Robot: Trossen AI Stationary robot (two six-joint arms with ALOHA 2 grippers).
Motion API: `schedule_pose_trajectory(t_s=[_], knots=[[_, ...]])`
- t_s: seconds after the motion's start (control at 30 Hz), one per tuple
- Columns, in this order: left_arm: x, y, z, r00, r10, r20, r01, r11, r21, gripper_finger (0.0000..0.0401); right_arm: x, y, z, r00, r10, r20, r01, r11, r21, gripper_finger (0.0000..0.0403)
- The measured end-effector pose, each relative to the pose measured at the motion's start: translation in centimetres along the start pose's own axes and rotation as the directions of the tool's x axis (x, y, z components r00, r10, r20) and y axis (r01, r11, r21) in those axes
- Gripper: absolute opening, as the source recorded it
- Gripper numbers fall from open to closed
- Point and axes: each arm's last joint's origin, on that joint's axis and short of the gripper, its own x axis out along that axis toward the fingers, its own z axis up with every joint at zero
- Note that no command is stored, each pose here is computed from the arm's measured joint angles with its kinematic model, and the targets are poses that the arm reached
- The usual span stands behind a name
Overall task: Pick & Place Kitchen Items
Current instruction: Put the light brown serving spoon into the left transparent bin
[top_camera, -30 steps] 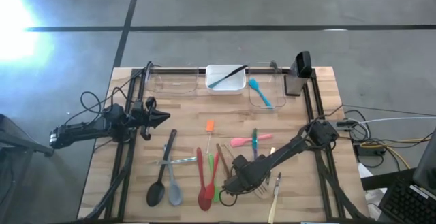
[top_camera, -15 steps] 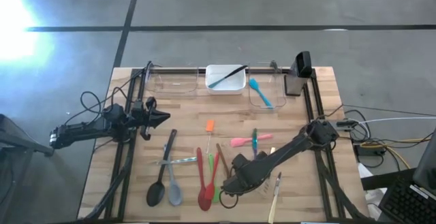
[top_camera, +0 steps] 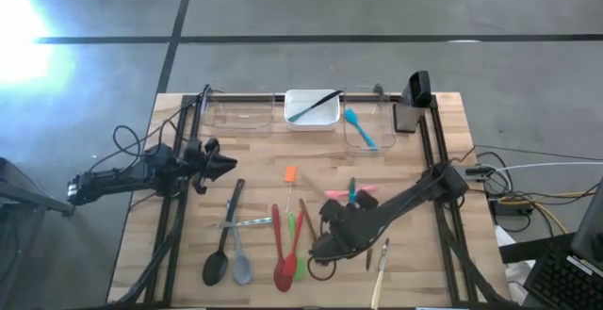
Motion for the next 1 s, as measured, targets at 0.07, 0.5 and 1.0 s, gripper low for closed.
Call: schedule_pose_trajectory(t_s=[0.07,0.5,1.0], knots=[[0.2,0.1,0.0,1.0,0.026,0.005,-0.026,1.0,-0.015,0.0128,-0.3,-0.7,0.6,0.998,-0.011,0.057,0.01,1.0,0.018,0.0061],[1.8,-0.1,1.6,0.964,0.117,0.238,-0.104,0.992,-0.07,0.0229,-1.2,-4.6,6.1,0.931,-0.111,0.348,0.084,0.992,0.093,0.0061],[7.8,-2.3,5.9,0.999,0.012,-0.049,-0.007,0.993,0.117,0.0229,-2.0,-5.5,7.9,0.959,-0.044,0.28,0.106,0.972,-0.211,0.0061]])
